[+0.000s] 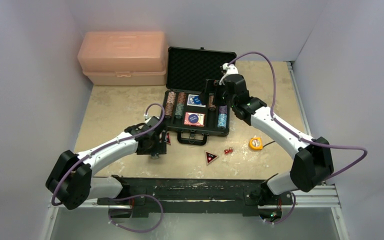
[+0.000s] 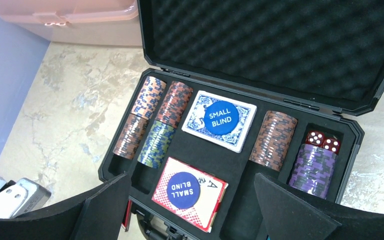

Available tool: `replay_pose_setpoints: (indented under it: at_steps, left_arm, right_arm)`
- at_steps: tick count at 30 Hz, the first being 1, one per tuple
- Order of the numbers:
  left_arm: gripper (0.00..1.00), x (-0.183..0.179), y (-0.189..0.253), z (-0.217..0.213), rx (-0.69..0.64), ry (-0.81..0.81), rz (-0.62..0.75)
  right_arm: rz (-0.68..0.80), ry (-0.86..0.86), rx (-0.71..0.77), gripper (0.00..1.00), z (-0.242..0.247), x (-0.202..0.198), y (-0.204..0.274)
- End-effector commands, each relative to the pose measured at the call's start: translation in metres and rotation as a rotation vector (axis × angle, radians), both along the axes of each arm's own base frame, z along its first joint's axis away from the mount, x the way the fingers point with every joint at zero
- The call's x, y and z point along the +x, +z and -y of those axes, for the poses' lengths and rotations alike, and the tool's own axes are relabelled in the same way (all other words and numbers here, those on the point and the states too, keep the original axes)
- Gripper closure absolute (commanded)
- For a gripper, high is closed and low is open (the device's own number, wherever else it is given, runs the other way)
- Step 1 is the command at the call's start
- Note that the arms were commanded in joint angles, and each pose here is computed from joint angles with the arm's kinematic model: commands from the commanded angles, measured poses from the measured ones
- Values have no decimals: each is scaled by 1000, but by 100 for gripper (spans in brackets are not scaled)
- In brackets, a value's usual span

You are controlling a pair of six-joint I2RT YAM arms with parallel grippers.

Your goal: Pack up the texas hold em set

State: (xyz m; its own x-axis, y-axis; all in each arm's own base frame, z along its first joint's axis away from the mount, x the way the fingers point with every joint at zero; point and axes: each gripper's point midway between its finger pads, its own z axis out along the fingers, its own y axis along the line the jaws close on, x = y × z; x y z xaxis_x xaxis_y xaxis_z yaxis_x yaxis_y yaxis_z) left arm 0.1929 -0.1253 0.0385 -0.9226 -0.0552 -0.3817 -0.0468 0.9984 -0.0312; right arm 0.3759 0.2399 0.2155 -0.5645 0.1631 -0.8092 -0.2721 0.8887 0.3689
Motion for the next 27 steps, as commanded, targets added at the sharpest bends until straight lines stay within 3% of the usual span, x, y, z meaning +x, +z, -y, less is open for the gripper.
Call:
replay_pose_setpoints:
  at_steps: [1, 27]
  left_arm:
    - [26, 8, 0, 3, -11, 25, 40]
    - [34, 6, -3, -5, 31, 66, 25]
  right_arm:
    - [63, 9, 24, 1, -3, 7, 28]
    - [74, 11, 29, 1, -2, 4, 33]
